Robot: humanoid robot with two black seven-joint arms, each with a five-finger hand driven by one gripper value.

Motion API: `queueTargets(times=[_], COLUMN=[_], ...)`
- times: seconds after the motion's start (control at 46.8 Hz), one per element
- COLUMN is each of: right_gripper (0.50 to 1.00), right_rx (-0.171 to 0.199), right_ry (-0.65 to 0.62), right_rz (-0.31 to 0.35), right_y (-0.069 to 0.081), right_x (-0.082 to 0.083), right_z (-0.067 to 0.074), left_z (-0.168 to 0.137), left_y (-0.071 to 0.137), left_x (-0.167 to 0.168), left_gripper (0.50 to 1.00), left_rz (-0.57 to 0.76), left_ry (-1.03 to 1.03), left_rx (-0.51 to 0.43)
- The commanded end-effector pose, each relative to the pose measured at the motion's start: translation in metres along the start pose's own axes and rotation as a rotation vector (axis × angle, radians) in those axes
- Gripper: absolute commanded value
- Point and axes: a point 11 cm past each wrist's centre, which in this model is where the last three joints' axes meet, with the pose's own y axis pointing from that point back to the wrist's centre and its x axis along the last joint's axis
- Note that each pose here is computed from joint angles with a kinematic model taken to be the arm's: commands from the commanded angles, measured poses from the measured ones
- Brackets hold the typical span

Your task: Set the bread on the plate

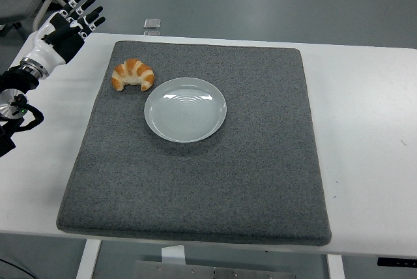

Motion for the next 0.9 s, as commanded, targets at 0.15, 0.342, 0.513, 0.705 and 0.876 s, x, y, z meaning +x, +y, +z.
queueTargets(times=[0.15,0.342,0.513,0.705,0.876], right_gripper=[0.93,0.93,0.93,0.93,0.93], right_rx=[0.0,0.0,0.0,0.0,0.0], right_ry=[-0.001,-0.001,-0.001,-0.001,0.001], right_rz=[0.0,0.0,0.0,0.0,-0.005], right_y=[0.0,0.0,0.0,0.0,0.0], right_x=[0.0,0.0,0.0,0.0,-0.001], right_z=[0.0,0.0,0.0,0.0,0.0], left_z=[-0.001,0.001,0.014,0.055,0.106], left_y=[0.0,-0.001,-0.01,-0.036,-0.058], left_x=[-0.002,-0.002,-0.01,-0.039,-0.072], left_gripper=[0.99,0.99,0.99,0.99,0.988], left_rz=[-0.006,-0.01,-0.04,-0.131,-0.211], left_ry=[0.0,-0.01,-0.059,-0.234,-0.465], left_rx=[0.005,0.01,0.014,0.044,0.082])
